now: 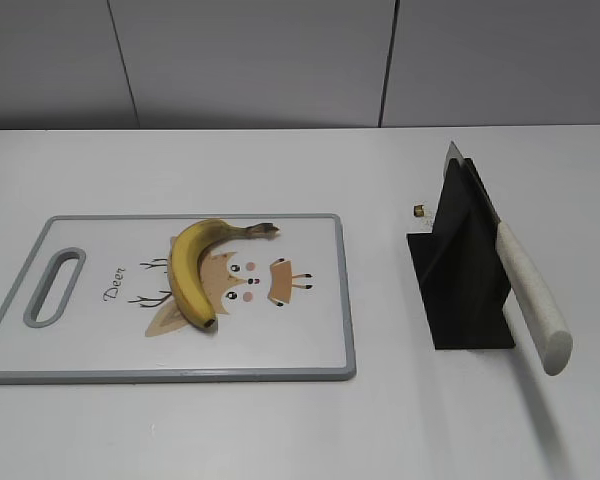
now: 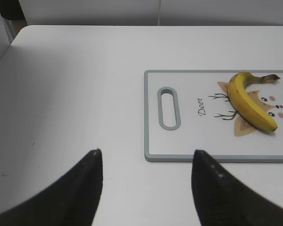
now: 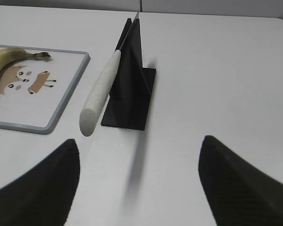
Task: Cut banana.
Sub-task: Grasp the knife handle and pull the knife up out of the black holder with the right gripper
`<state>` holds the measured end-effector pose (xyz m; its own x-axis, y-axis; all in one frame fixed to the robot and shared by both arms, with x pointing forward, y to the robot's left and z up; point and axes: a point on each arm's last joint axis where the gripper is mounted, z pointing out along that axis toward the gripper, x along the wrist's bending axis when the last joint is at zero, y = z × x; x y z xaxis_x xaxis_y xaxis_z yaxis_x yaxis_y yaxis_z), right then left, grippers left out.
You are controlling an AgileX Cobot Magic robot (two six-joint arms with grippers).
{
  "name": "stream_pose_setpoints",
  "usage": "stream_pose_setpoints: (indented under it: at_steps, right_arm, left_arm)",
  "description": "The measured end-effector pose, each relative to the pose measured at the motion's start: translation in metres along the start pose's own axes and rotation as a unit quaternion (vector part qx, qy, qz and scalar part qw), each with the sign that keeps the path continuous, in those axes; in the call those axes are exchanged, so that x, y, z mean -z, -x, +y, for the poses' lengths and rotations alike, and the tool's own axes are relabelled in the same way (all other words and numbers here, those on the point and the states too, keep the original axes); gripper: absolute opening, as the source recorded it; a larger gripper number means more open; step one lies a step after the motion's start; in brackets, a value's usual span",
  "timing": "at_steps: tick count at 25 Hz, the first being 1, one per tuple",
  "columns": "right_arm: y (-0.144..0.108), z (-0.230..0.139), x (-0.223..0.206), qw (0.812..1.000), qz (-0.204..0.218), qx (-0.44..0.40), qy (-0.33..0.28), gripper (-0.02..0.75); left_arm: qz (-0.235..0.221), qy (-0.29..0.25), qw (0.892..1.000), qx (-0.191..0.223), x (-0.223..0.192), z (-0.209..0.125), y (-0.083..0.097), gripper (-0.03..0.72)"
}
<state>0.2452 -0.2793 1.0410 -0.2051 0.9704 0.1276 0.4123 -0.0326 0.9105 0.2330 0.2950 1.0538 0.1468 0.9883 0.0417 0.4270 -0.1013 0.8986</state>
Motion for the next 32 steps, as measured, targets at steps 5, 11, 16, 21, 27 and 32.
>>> stream_pose_setpoints:
  at_steps: [5, 11, 16, 21, 27, 32]
  right_arm:
    - [0.0, 0.0, 0.0, 1.0, 0.0, 0.0, 0.001, 0.591]
    - [-0.001, 0.014, 0.005, 0.999, -0.008, -0.024, -0.032, 0.591]
    - [-0.002, 0.048, 0.008, 0.995, -0.014, -0.024, -0.099, 0.59]
    - [-0.002, 0.091, -0.004, 0.986, -0.015, -0.029, -0.163, 0.59]
    - [-0.006, 0.112, -0.033, 0.974, 0.022, -0.019, -0.223, 0.59]
    - [-0.015, 0.112, -0.064, 0.955, 0.05, 0.003, -0.293, 0.589]
  left_arm:
    - [0.0, 0.0, 1.0, 0.0, 0.0, 0.0, 0.0, 0.577]
    - [0.0, 0.0, 1.0, 0.0, 0.0, 0.0, 0.0, 0.577]
    - [0.0, 0.0, 1.0, 0.0, 0.0, 0.0, 0.0, 0.577]
    - [0.0, 0.0, 1.0, 0.0, 0.0, 0.0, 0.0, 0.577]
    - [0.0, 0.0, 1.0, 0.0, 0.0, 0.0, 0.0, 0.577]
    - [0.0, 0.0, 1.0, 0.0, 0.0, 0.0, 0.0, 0.577]
